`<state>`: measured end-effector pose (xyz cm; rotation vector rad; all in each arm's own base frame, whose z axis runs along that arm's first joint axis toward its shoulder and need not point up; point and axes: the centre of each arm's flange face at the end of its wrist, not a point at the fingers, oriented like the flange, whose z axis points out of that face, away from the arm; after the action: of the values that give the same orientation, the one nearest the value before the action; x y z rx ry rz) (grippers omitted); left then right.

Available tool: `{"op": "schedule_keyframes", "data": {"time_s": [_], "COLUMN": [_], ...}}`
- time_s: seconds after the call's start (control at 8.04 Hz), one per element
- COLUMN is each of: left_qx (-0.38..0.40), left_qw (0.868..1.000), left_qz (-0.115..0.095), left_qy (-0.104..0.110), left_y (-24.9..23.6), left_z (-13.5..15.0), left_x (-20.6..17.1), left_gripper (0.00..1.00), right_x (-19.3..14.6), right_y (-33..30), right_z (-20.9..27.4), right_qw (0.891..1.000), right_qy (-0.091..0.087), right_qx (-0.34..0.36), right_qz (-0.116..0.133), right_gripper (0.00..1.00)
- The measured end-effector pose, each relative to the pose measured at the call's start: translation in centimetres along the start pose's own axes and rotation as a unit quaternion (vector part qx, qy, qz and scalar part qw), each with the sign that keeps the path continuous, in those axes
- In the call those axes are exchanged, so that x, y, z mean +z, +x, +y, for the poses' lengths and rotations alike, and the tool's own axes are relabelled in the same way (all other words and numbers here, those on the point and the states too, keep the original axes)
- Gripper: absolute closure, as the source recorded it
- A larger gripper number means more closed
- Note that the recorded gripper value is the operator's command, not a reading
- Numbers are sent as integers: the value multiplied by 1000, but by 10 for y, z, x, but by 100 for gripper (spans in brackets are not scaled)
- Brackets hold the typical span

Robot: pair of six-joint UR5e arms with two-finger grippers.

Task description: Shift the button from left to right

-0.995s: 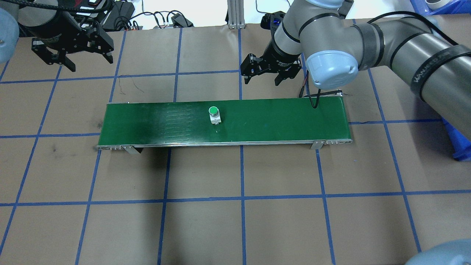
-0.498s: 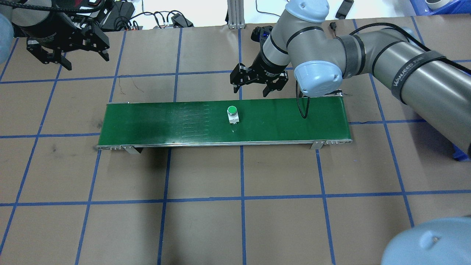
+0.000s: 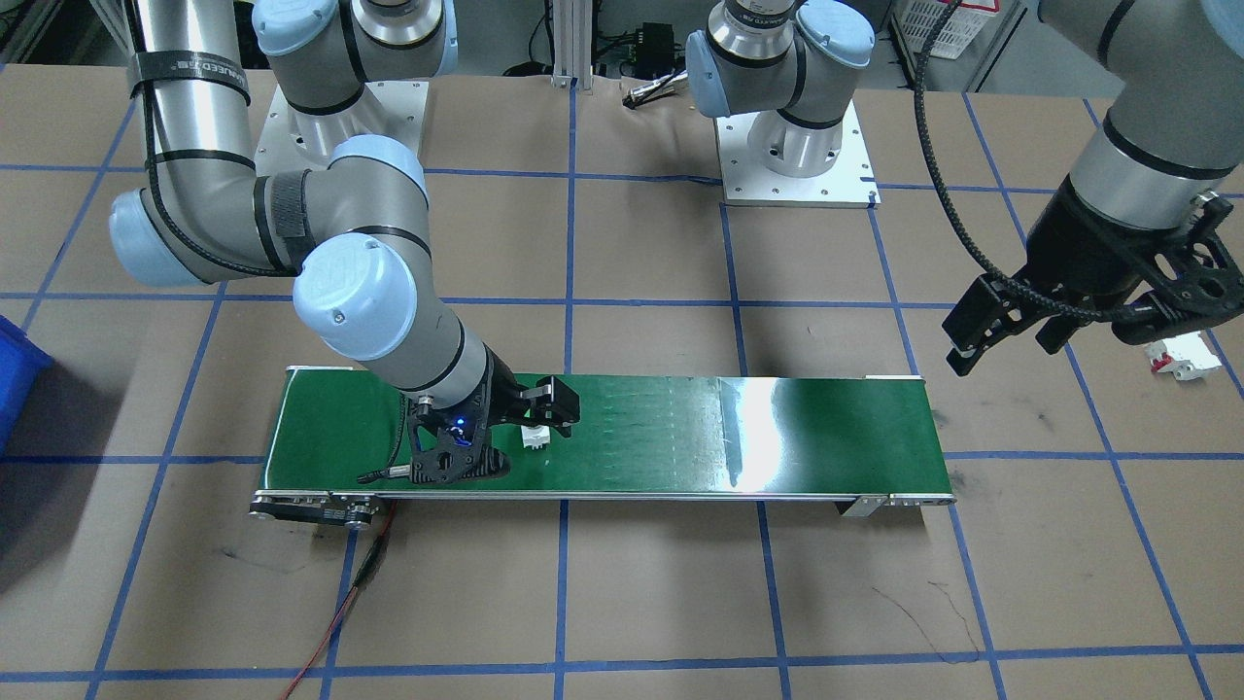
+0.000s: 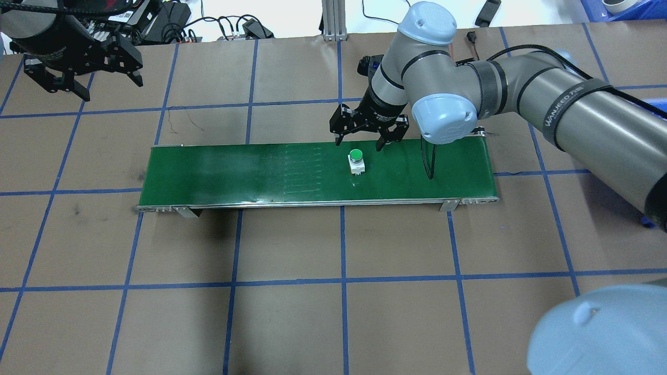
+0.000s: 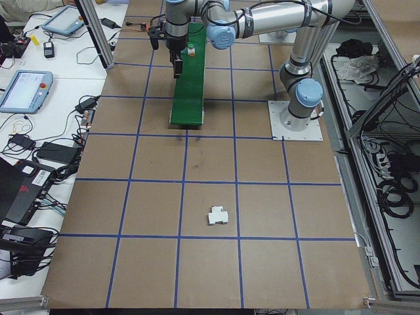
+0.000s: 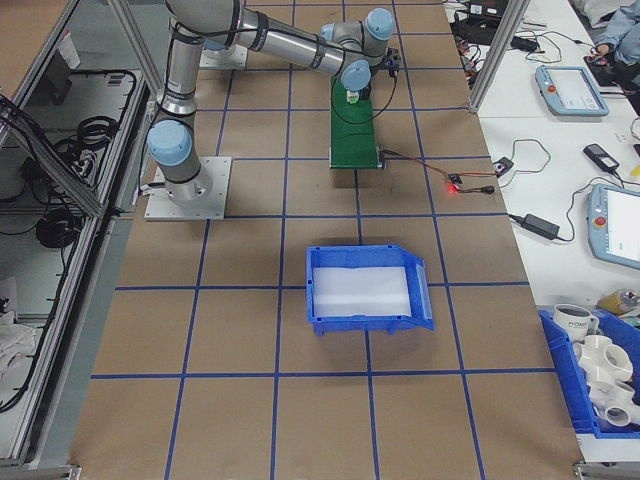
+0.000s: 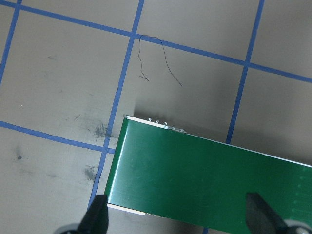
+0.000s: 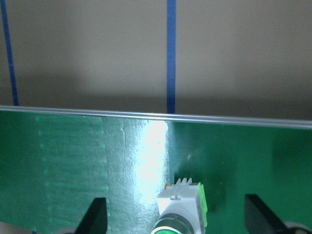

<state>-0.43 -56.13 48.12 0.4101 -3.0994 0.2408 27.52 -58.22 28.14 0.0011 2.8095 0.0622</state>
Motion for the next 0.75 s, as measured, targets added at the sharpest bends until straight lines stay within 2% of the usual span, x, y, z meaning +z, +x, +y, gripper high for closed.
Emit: {"op": "schedule_keyframes", "data": {"time_s": [0.12,0.25,0.37,0.5,0.62,0.75], "left_qx": [-1,-2,-2,-3,-4,-4], "left_qw": [1000,1000,1000,1000,1000,1000], "left_qz": [-1,-2,-4,-4,-3,-4], "left_qy": [0,-1,-1,-1,-2,-2], "left_y": [-1,-2,-3,-4,-4,-4], "left_z": [0,0,0,0,0,-1], "left_x": [0,0,-1,0,0,1], "left_gripper": [0,0,0,0,0,0], "right_x": [7,12,20,27,29,27], "right_y": [6,14,22,31,35,37], "right_z": [3,5,9,14,17,18], "right_qw": [1000,999,997,995,993,992], "right_qy": [-13,-21,-30,-36,-37,-36], "right_qx": [3,6,8,9,7,2], "right_qz": [19,44,67,94,112,120], "right_gripper": [0,8,57,84,100,100]}}
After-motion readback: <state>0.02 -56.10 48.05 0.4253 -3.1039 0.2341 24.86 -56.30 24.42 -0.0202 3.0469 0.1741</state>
